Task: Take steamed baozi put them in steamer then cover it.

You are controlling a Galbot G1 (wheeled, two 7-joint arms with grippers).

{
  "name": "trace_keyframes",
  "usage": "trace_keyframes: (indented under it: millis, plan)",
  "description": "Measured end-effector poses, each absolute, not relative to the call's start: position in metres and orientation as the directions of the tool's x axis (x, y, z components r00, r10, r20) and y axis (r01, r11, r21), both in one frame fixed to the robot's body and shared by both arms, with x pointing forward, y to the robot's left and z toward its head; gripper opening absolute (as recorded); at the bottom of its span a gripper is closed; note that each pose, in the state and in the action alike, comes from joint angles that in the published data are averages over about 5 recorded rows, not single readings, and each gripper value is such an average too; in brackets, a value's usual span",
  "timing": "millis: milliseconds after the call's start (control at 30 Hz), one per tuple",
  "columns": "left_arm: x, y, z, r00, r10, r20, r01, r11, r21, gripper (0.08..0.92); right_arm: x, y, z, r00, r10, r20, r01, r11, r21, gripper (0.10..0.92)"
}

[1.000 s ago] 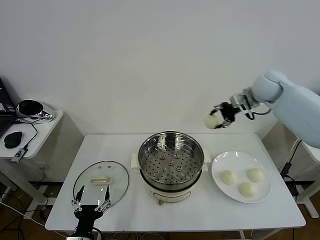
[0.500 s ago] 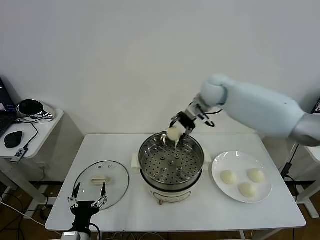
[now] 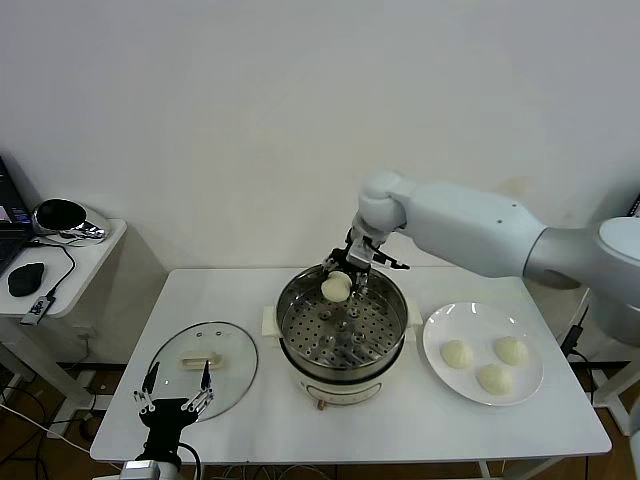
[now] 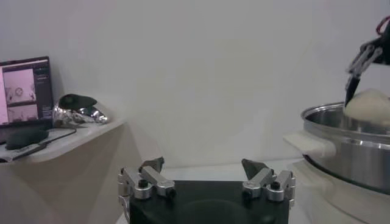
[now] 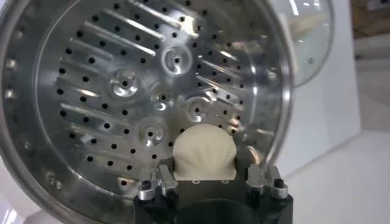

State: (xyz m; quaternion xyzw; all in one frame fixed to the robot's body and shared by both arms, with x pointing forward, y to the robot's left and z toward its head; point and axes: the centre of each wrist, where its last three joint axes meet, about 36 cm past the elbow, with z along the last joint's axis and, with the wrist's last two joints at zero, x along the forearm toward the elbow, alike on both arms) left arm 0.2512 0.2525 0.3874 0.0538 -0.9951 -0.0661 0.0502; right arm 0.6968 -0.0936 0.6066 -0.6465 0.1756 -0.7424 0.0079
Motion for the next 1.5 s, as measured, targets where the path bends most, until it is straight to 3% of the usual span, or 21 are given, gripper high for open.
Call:
trace_keyframes:
  millis: [200, 433, 633, 867, 1100, 1300, 1500]
  plan:
    - [0.252, 0.252, 0.388, -0.989, -0.115, 0.09, -0.102, 0.985, 0.136, 0.823, 0.7, -0.088, 0.593, -0.168, -0.212, 0.963, -0.157, -0.959, -0.238, 0.631]
    - [0.252, 0.251, 0.39, -0.989, -0.121, 0.084, -0.11, 0.986, 0.128, 0.823, 0.703, -0.087, 0.588, -0.174, -0.201, 0.964, -0.118, -0.968, -0.223, 0.794]
    - [0.251, 0.252, 0.393, -0.989, -0.125, 0.08, -0.114, 0.985, 0.131, 0.823, 0.7, -0.091, 0.604, -0.182, -0.204, 0.962, -0.14, -0.963, -0.23, 0.822]
    - [0.248, 0.253, 0.398, -0.99, -0.118, 0.075, -0.107, 0.984, 0.139, 0.823, 0.683, -0.123, 0.652, -0.222, -0.206, 0.953, -0.321, -0.907, -0.271, 0.823]
    - [0.247, 0.253, 0.406, -0.989, -0.121, 0.082, -0.108, 0.984, 0.145, 0.823, 0.648, -0.196, 0.684, -0.285, -0.168, 0.944, -0.591, -0.744, -0.311, 0.823]
    - [0.249, 0.253, 0.412, -0.985, -0.133, 0.106, -0.116, 0.981, 0.153, 0.823, 0.613, -0.271, 0.682, -0.32, -0.119, 0.94, -0.772, -0.543, -0.331, 0.823]
    - [0.247, 0.251, 0.416, -0.983, -0.134, 0.122, -0.114, 0.981, 0.16, 0.823, 0.585, -0.328, 0.652, -0.311, -0.072, 0.948, -0.873, -0.373, -0.315, 0.823]
